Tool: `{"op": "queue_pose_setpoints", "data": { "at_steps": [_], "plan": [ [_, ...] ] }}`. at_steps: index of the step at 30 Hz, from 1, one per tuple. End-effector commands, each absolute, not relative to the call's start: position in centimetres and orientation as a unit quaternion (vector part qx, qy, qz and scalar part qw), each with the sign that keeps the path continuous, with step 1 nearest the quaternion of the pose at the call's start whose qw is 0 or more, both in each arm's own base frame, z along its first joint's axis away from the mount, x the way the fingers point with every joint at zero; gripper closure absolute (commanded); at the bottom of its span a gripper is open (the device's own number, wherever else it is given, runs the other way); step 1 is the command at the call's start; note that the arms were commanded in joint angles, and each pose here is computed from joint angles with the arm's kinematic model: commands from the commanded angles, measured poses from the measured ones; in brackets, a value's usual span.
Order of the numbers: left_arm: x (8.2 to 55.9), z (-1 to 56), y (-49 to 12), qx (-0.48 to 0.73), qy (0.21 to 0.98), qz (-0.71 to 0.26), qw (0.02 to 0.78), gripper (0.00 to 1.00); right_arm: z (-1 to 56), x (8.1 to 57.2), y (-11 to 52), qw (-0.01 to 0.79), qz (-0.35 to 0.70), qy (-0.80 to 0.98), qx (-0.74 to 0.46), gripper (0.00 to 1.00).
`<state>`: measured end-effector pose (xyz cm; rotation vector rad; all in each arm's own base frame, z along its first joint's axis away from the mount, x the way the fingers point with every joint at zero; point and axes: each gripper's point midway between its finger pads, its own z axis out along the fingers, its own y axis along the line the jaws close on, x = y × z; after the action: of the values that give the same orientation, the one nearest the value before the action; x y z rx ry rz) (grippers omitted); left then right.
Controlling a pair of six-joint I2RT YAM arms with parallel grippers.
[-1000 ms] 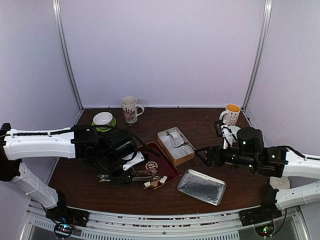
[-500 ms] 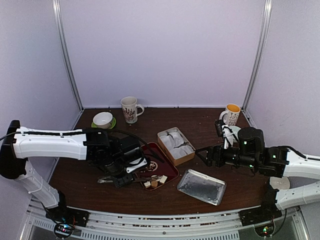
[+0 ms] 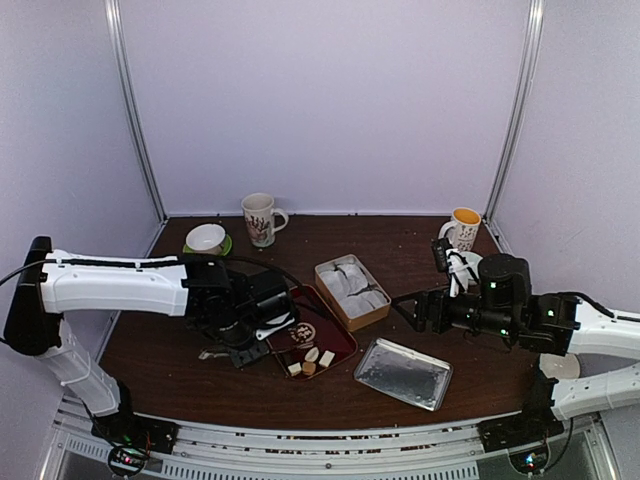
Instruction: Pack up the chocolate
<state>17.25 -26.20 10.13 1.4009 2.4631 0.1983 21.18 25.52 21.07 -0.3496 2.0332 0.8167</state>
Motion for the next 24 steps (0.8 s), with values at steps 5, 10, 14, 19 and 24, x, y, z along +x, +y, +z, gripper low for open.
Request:
{"op": "queue_pose_setpoints", "data": {
  "at_steps": [5, 10, 14, 19, 24],
  "plan": [
    [16.3, 14.5, -29.3, 0.493, 0.846, -0.050, 0.193, 0.54, 21.1, 21.3, 25.0, 0.455, 0.320, 0.820, -0.136, 0.16],
    [15.3, 15.7, -30.3, 0.501, 0.837, -0.098, 0.196, 0.54, 21.1, 21.3, 25.0, 0.455, 0.322, 0.819, -0.135, 0.16],
    [14.7, 14.6, -30.4, 0.507, 0.838, -0.100, 0.174, 0.54, 21.0, 21.3, 25.0, 0.454, 0.322, 0.820, -0.135, 0.16],
    [15.3, 12.5, -29.2, 0.501, 0.851, -0.049, 0.147, 0.55, 21.1, 21.3, 24.9, 0.455, 0.322, 0.819, -0.135, 0.16],
    [16.1, 11.8, -28.0, 0.491, 0.859, -0.006, 0.145, 0.55, 21.1, 21.3, 24.9, 0.455, 0.321, 0.819, -0.135, 0.16]
  ]
}}
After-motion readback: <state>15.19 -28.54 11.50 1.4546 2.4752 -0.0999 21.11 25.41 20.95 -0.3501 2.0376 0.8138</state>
